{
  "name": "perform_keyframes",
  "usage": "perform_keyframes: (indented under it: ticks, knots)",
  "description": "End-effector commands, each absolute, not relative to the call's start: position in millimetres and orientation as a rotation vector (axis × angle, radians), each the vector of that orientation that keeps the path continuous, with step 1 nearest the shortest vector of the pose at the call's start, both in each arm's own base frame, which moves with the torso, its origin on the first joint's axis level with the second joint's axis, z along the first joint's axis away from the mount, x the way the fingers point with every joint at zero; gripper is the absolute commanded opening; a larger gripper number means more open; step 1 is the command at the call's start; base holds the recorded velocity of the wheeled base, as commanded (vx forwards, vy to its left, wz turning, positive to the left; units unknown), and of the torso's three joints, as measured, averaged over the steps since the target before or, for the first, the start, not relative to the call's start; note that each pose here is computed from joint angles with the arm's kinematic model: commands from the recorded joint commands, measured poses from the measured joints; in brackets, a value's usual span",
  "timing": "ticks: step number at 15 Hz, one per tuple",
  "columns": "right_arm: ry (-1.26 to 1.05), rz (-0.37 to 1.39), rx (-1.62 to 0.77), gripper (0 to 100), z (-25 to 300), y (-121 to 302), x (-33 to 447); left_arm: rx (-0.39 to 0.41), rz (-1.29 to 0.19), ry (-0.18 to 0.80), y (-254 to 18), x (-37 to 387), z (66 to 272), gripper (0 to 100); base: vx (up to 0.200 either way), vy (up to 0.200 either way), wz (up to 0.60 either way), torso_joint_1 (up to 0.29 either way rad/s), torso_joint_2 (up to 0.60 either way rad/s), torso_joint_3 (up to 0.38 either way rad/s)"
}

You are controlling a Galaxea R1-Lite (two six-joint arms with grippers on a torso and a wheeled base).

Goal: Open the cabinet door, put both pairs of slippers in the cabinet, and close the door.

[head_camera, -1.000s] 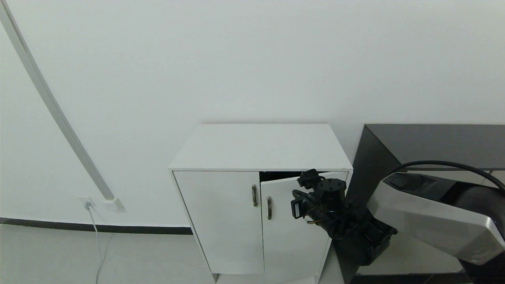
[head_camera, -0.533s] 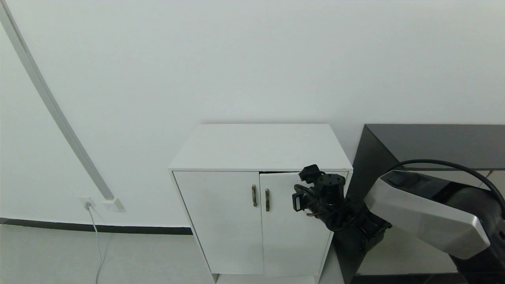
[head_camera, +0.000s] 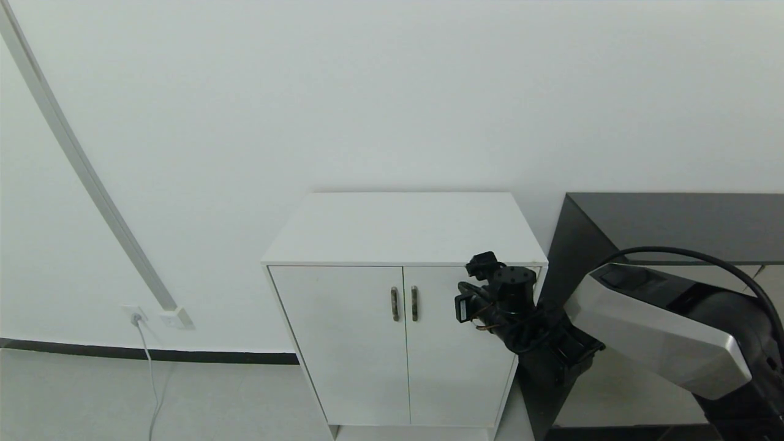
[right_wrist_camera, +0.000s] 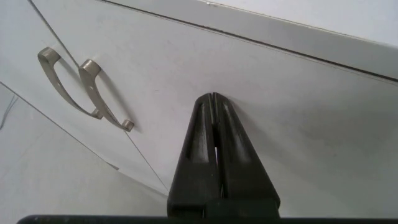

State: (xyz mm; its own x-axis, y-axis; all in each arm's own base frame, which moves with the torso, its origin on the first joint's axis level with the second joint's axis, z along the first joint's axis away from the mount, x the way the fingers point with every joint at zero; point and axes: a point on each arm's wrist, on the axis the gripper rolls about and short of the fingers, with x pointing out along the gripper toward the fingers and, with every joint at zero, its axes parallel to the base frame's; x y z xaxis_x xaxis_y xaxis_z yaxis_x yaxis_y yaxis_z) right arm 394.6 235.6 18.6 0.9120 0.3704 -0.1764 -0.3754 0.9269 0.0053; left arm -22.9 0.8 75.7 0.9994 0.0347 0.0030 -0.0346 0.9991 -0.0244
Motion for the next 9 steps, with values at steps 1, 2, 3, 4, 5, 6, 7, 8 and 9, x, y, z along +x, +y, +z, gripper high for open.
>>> perform_keyframes:
  ticks: [1, 2, 3, 4, 5, 6, 7, 8, 9]
  knots:
    - [0.175, 0.386, -0.027, 0, 19, 236, 393, -0.025, 0.035, -0.002, 1, -23, 76, 0, 0.000, 0.000, 0.00, 0.000, 0.00, 0.000]
    - [0.175, 0.387, -0.026, 0, 21, 236, 392, -0.025, 0.034, -0.002, 1, -23, 76, 0, 0.000, 0.000, 0.00, 0.000, 0.00, 0.000]
    - [0.176, 0.391, -0.023, 0, 23, 236, 389, -0.025, 0.035, -0.004, 1, -23, 76, 0, 0.000, 0.000, 0.00, 0.000, 0.00, 0.000]
    - [0.180, 0.394, -0.017, 0, 24, 236, 386, -0.025, 0.035, -0.004, 1, -23, 76, 0, 0.000, 0.000, 0.00, 0.000, 0.00, 0.000]
    - [0.181, 0.398, 0.000, 0, 30, 236, 381, -0.025, 0.035, -0.002, 1, -23, 76, 0, 0.000, 0.000, 0.00, 0.000, 0.00, 0.000]
    - [0.180, 0.398, 0.004, 0, 34, 234, 377, -0.025, 0.035, -0.004, 1, -23, 76, 0, 0.000, 0.000, 0.00, 0.000, 0.00, 0.000]
    - [0.174, 0.398, 0.007, 0, 40, 230, 371, -0.025, 0.035, -0.004, 1, -23, 76, 0, 0.000, 0.000, 0.00, 0.000, 0.00, 0.000]
    - [0.171, 0.394, 0.008, 0, 45, 225, 364, -0.025, 0.035, -0.004, 1, -23, 76, 0, 0.000, 0.000, 0.00, 0.000, 0.00, 0.000]
    - [0.168, 0.388, 0.010, 0, 50, 219, 358, -0.025, 0.035, -0.002, 1, -23, 76, 0, 0.000, 0.000, 0.00, 0.000, 0.00, 0.000]
